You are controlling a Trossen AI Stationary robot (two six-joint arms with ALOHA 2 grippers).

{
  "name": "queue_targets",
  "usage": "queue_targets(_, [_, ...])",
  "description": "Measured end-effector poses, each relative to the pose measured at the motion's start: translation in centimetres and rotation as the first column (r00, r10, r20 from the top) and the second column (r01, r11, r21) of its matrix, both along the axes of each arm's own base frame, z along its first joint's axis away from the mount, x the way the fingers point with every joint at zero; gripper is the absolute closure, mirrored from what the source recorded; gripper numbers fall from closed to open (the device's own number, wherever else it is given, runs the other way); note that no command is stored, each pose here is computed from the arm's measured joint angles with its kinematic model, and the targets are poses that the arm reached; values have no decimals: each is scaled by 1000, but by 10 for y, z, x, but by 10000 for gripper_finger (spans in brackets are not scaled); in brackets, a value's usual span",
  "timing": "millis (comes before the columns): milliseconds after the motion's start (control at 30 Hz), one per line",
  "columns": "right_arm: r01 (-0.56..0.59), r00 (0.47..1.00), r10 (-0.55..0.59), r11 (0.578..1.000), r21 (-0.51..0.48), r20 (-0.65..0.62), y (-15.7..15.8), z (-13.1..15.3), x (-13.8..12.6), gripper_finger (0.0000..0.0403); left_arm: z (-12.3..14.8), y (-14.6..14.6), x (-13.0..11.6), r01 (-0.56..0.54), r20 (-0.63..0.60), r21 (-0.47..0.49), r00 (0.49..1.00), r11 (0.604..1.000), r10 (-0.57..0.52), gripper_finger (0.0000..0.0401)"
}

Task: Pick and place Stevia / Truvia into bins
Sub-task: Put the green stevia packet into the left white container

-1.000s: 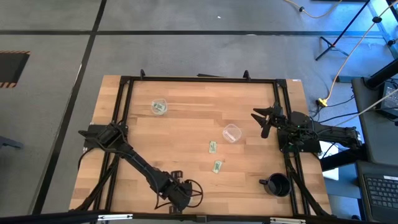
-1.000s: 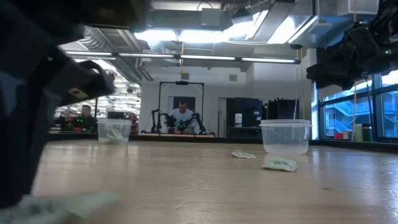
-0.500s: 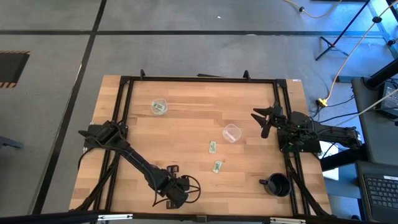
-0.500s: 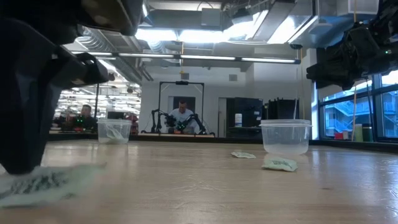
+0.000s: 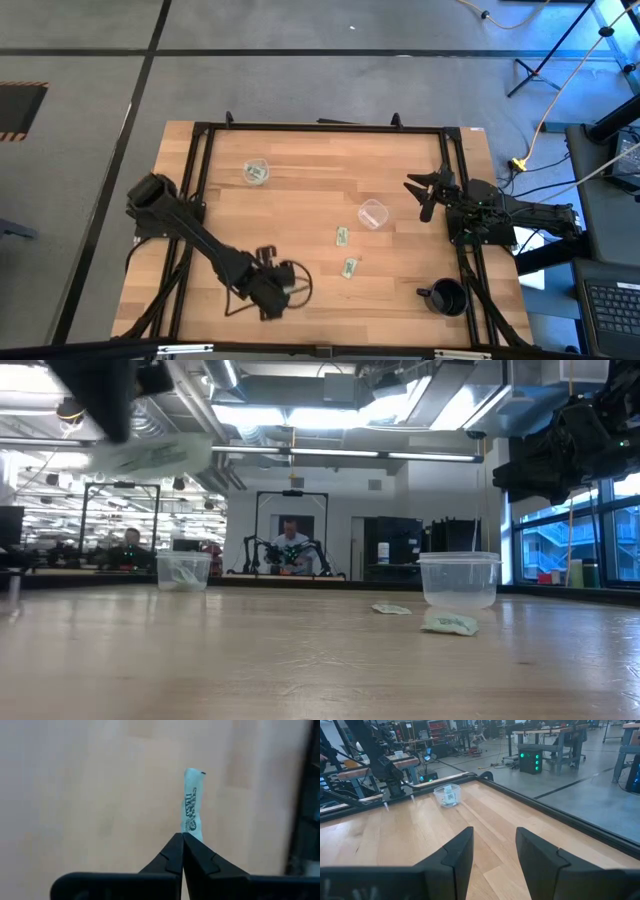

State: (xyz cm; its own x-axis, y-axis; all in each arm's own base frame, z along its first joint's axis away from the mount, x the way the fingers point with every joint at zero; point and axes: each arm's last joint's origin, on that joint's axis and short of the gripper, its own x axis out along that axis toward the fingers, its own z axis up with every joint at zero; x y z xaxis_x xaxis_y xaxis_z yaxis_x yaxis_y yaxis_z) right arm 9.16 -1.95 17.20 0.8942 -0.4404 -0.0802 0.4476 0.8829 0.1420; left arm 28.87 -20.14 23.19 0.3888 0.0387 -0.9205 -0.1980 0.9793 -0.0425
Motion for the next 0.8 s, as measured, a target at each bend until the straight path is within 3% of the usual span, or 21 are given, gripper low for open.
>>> queue_targets(233, [0, 1000, 0, 1000, -1, 0, 0, 0, 0, 251, 40, 60, -26, -202, -31, 219, 976, 955, 214, 400])
queue_targets(467, [0, 1000, 0, 1000, 0, 0, 0, 0, 0, 251, 64, 132, -44, -350, -98, 424, 899, 835, 426, 400])
queue_targets(667, [0, 1000, 0, 1000, -1, -1, 0, 0, 0, 251, 72, 191, -43, -410, -141, 467, 840, 783, 524, 400])
queue_targets(800, [0, 1000, 0, 1000, 0, -10, 0, -1, 1, 251, 70, 230, -40, -411, -183, 463, 822, 785, 539, 400])
